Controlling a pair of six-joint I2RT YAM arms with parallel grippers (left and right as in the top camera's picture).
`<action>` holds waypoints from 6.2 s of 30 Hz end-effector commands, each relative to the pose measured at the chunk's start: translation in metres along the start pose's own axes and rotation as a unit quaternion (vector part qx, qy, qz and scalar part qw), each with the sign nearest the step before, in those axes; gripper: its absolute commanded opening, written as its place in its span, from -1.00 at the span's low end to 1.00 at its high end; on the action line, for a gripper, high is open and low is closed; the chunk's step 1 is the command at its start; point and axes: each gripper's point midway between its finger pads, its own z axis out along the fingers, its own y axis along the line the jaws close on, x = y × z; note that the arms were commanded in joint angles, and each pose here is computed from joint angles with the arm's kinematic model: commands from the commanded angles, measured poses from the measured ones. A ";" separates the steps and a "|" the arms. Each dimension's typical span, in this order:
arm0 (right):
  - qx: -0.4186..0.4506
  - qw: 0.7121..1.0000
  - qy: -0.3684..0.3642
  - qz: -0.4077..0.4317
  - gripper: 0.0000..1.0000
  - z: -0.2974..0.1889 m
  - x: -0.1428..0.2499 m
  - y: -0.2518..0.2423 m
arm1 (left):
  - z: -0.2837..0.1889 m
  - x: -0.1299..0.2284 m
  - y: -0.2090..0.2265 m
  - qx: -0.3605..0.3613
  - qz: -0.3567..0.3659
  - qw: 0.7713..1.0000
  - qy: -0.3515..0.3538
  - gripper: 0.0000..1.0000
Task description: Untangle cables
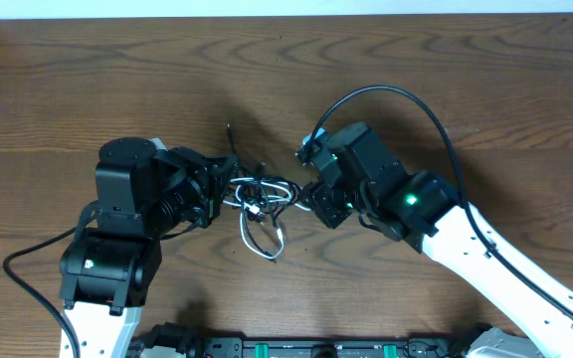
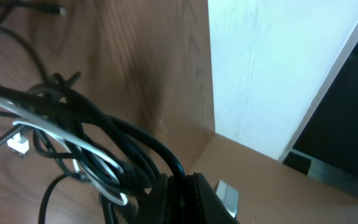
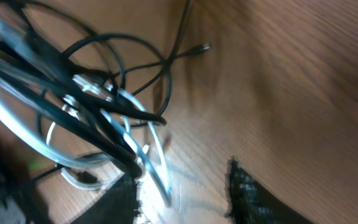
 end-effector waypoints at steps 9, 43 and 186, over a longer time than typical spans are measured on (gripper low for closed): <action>0.000 0.999 0.006 0.052 -0.22 0.044 -0.003 -0.006 | -0.004 0.027 -0.011 0.025 0.003 0.996 0.081 -0.85; -0.032 0.986 -0.068 0.146 -0.97 -0.062 -0.012 -0.081 | 0.003 -0.047 0.044 -0.123 0.206 0.966 -0.099 0.01; 0.102 0.876 0.069 0.466 -0.09 0.108 0.118 -0.113 | 0.007 0.010 0.058 -0.170 0.523 0.834 -0.052 0.95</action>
